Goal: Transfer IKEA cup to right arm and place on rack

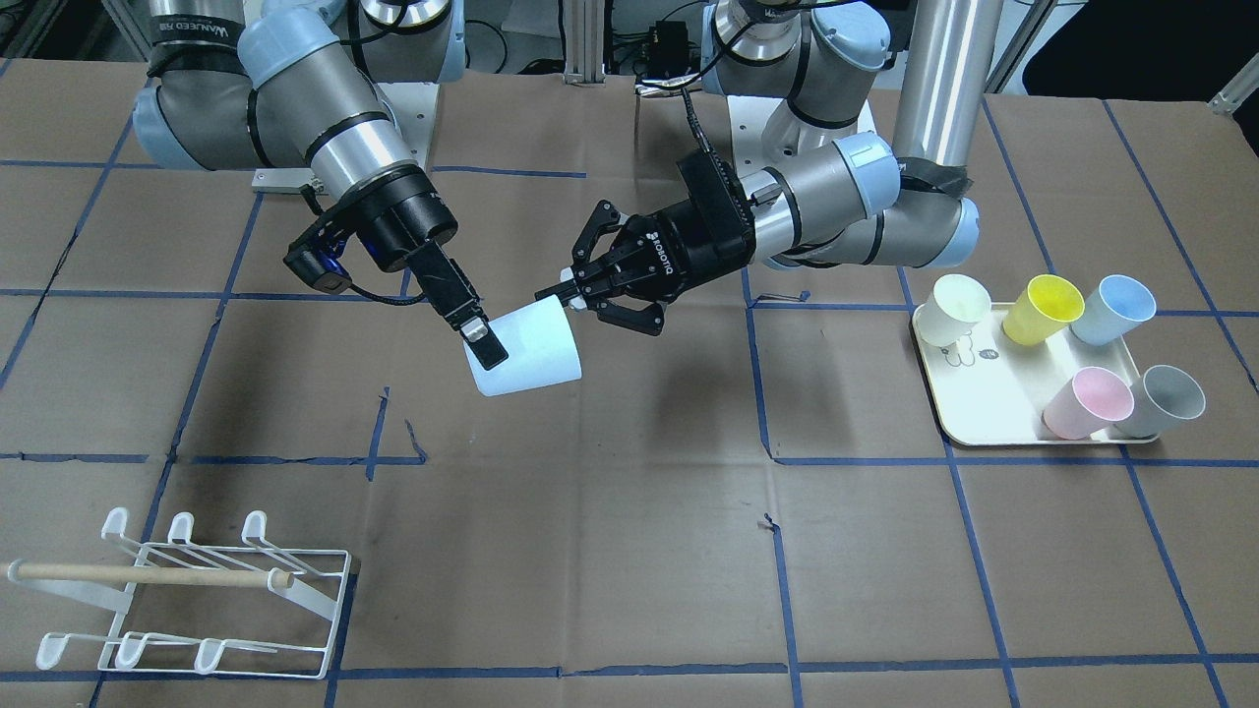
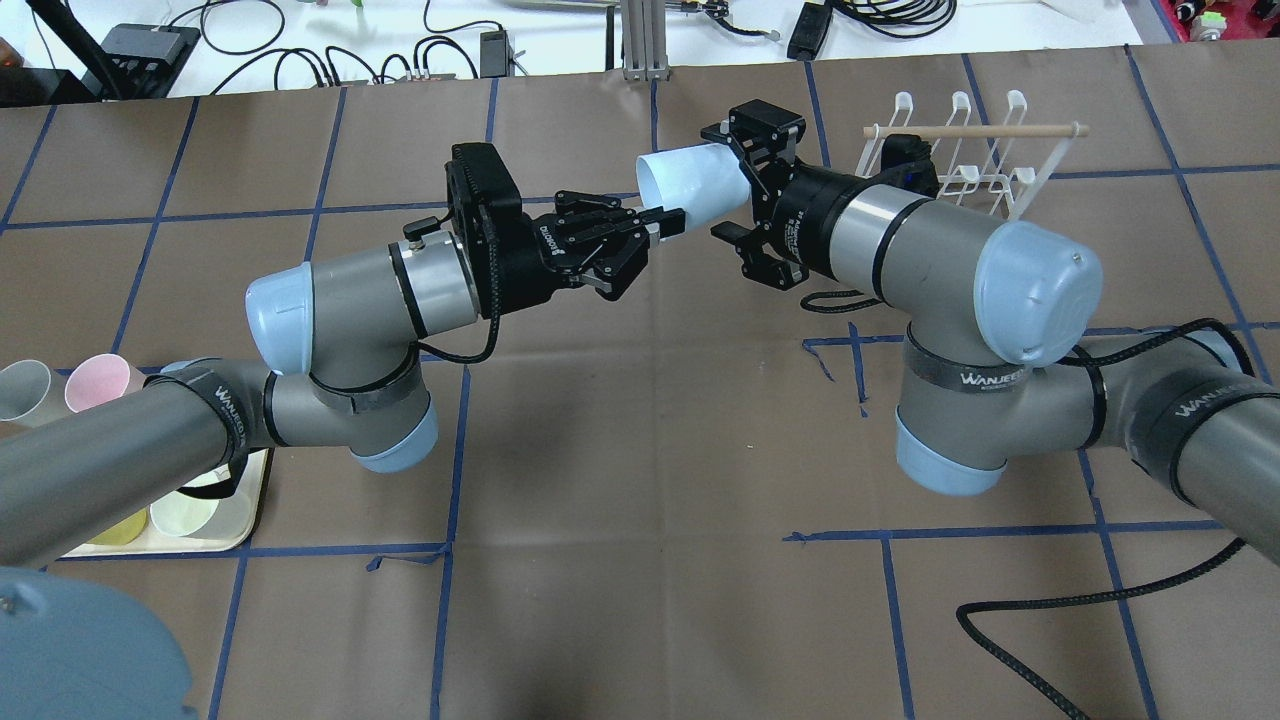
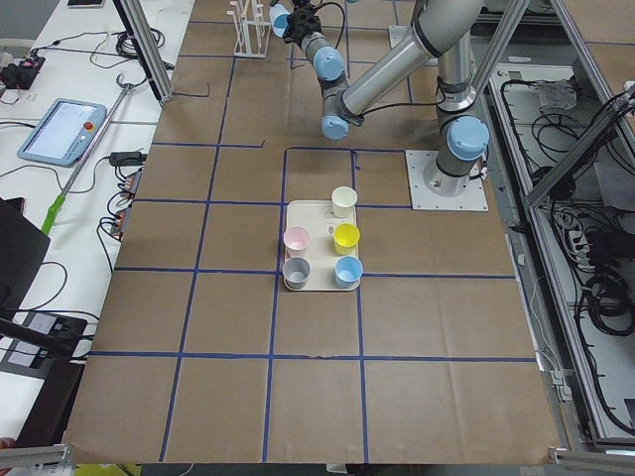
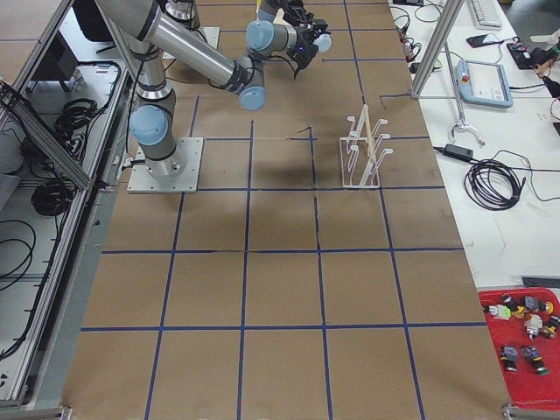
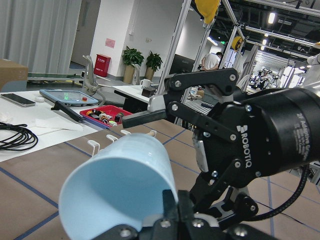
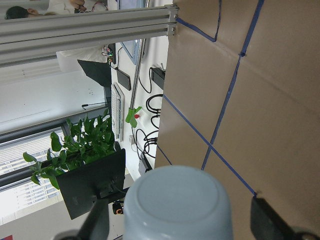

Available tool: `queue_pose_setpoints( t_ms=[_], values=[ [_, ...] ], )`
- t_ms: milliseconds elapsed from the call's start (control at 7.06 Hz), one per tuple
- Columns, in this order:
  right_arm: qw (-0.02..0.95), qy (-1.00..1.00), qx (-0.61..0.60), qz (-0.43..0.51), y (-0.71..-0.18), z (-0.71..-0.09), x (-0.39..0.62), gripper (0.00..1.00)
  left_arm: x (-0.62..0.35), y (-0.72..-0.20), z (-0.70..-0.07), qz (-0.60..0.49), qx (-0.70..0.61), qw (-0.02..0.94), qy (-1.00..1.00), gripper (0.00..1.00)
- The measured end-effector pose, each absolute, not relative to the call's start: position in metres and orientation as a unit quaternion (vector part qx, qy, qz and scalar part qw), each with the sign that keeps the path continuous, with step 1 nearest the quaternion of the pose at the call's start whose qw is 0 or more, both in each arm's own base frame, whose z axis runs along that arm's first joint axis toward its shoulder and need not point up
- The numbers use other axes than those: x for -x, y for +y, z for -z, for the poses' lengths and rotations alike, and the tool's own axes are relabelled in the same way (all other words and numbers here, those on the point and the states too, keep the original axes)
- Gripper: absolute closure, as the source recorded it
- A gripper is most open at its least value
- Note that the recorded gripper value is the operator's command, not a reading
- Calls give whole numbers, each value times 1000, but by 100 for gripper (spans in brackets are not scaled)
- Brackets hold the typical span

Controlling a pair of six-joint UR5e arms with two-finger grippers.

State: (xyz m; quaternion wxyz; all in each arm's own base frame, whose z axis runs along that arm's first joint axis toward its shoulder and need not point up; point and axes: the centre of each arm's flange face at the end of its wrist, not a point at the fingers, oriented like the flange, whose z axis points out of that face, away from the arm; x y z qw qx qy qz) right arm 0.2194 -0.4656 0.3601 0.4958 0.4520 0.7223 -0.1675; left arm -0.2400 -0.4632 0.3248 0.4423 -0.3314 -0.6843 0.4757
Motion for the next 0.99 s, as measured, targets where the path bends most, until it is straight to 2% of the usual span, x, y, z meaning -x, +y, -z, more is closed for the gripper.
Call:
queue_pose_setpoints(
  t_ms=[142,283,567,709,850,992],
  values=[
    [497,723,-450,168,-470,-361,-222,1,240,-463,-325,-476,331,443,-684,91],
    [496,723,-450,168,-473,-360,-223,6,240,-463,-326,-476,331,443,-684,91],
    [495,724,-451,167,-474,-359,-225,39,240,-463,-326,-475,330,443,-684,91],
    [496,724,-450,165,-474,-359,-225,52,240,-463,-326,-475,329,443,-685,91],
    [496,724,-449,164,-474,-358,-226,60,240,-464,-326,-476,328,441,-686,88],
    [497,725,-449,163,-474,-358,-226,62,240,-464,-326,-477,326,439,-688,80]
  ],
)
